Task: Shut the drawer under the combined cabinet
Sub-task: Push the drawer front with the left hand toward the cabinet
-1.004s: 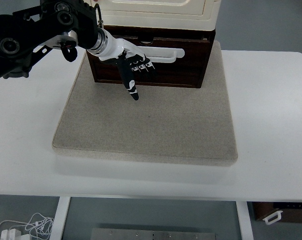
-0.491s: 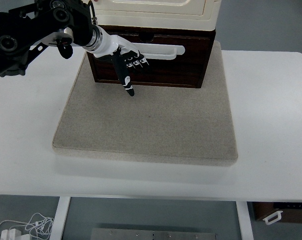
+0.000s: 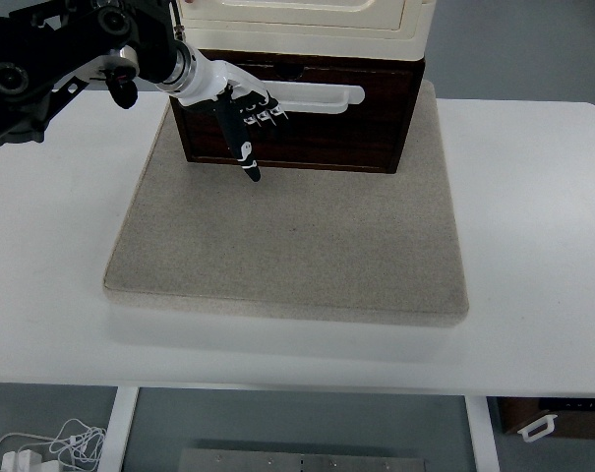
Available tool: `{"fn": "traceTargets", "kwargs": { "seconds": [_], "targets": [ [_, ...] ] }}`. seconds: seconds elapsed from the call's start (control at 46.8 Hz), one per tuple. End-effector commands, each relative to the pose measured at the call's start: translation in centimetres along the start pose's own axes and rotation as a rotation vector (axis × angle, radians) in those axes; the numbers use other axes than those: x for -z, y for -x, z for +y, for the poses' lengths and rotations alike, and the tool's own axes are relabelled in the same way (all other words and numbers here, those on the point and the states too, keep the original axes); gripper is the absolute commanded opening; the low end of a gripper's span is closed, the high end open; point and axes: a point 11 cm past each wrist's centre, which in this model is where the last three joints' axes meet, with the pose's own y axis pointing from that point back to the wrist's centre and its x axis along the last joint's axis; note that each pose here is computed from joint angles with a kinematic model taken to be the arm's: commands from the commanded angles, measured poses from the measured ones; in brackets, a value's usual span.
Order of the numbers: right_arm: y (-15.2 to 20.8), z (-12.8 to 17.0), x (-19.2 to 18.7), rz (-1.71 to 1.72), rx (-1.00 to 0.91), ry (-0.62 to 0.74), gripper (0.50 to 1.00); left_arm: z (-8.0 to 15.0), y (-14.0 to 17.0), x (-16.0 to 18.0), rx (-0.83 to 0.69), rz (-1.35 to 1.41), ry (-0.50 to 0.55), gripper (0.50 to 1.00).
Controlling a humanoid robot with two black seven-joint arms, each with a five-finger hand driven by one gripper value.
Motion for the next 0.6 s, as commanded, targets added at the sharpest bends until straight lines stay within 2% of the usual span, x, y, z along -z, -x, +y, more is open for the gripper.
{"fn": "traceTargets", "kwargs": {
  "seconds": [0.0, 0.577],
  "targets": [
    [0.04, 0.0, 0.0, 0.0, 0.001, 0.0, 0.952, -0.03, 0.03, 0.03, 0.001, 0.0, 0.0, 0.996],
    [-0.02, 0.0, 0.0, 0.0, 0.0, 0.0, 0.952, 0.28, -0.4, 0.55, -0.01, 0.011, -0.006, 0.996]
  ]
}}
